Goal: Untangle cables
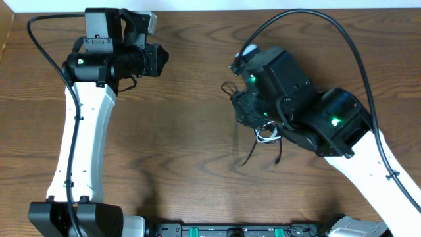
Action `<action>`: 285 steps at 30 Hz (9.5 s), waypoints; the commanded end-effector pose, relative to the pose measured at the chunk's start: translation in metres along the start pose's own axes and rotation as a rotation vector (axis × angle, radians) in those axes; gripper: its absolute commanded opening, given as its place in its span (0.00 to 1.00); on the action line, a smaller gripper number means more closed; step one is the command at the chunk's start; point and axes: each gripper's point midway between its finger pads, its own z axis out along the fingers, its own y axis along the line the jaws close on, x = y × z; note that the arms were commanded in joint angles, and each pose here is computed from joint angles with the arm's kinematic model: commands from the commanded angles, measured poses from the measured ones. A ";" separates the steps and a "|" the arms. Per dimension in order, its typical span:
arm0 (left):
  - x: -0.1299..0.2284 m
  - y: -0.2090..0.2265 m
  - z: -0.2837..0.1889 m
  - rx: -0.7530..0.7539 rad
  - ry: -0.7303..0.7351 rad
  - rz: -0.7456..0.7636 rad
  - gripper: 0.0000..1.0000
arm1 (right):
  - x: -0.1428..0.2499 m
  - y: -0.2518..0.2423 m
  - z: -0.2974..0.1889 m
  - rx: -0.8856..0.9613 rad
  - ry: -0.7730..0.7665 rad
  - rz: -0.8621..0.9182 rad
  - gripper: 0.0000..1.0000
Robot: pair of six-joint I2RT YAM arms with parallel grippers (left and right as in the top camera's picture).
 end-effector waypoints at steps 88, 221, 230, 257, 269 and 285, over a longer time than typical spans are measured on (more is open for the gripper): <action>-0.002 -0.054 -0.008 0.189 -0.009 0.096 0.59 | 0.178 -0.055 0.207 -0.017 0.686 0.395 0.01; 0.011 -0.077 0.003 0.220 0.030 0.281 0.28 | 0.159 0.025 0.237 -0.123 0.816 0.246 0.62; 0.011 -0.081 0.002 0.243 0.028 0.280 0.28 | 0.168 0.015 0.242 -0.040 0.832 0.265 0.64; 0.014 -0.081 0.002 0.247 0.037 0.275 0.29 | 0.167 -0.005 0.263 0.009 0.725 0.422 0.01; 0.014 -0.081 0.002 0.248 0.037 0.275 0.30 | 0.049 -0.042 0.149 -0.092 0.294 0.420 0.02; 0.014 -0.097 -0.002 0.342 0.028 0.271 0.49 | 0.031 -0.030 0.081 -0.134 0.185 0.392 0.27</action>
